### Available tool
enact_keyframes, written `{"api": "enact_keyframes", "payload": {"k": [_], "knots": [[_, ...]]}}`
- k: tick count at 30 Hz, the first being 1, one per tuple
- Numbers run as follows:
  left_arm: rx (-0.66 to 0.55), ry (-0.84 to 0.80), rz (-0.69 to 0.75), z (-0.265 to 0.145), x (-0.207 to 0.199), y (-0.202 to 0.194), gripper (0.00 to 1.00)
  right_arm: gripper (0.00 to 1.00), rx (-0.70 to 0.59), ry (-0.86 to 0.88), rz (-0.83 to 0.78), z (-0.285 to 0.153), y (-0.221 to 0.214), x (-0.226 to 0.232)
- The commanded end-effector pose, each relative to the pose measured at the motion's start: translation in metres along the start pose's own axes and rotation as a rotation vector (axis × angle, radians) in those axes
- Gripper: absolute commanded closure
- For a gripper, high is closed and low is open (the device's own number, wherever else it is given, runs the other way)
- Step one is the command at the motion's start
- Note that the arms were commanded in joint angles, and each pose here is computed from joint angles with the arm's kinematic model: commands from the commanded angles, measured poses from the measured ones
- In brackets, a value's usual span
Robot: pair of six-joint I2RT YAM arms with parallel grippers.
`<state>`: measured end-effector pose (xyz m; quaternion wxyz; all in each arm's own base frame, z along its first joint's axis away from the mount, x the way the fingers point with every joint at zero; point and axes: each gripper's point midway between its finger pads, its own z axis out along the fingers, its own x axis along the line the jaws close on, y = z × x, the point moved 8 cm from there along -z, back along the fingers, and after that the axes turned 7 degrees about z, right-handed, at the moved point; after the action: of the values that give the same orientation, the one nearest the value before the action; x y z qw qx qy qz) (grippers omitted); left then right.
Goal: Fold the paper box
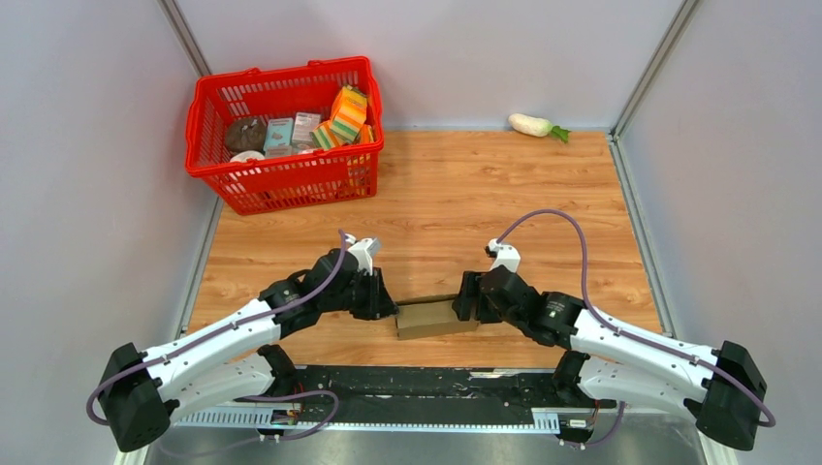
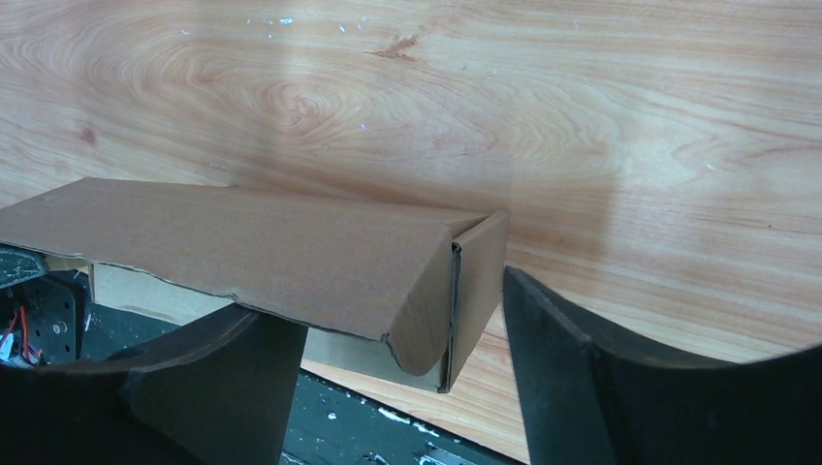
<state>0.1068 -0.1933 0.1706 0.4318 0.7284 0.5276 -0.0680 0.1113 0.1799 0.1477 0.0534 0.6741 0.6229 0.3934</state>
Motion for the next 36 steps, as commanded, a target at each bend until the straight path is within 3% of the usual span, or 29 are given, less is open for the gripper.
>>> {"api": "enact_keyframes", "payload": {"k": [1,8,14,16,17,22,28,36], "knots": [[0.06,0.041,0.03,-0.002,0.007,-0.015,0.78,0.23,-0.024,0.042,-0.023,-0.016,0.012,0.01],[0.067,0.074,0.049,0.0,0.012,-0.021,0.78,0.08,-0.056,0.073,0.023,-0.046,0.027,0.016],[0.068,0.094,0.063,0.003,0.011,-0.024,0.79,0.06,-0.079,0.039,0.192,-0.059,0.04,0.025],[0.067,0.103,0.065,0.004,0.011,-0.025,0.79,0.09,-0.086,0.007,0.199,-0.058,0.043,0.025],[0.068,0.104,0.065,0.004,0.011,-0.025,0.79,0.16,-0.095,-0.004,0.203,-0.057,0.046,0.027],[0.062,0.106,0.072,0.003,0.011,-0.026,0.79,0.24,-0.132,-0.046,0.164,-0.041,0.047,0.022],[0.059,0.104,0.074,0.003,0.011,-0.026,0.79,0.45,-0.122,-0.051,0.147,-0.03,0.04,0.015],[-0.019,0.029,0.094,-0.019,-0.001,-0.018,0.57,0.57,-0.069,-0.013,0.161,-0.019,0.017,0.0]]}}
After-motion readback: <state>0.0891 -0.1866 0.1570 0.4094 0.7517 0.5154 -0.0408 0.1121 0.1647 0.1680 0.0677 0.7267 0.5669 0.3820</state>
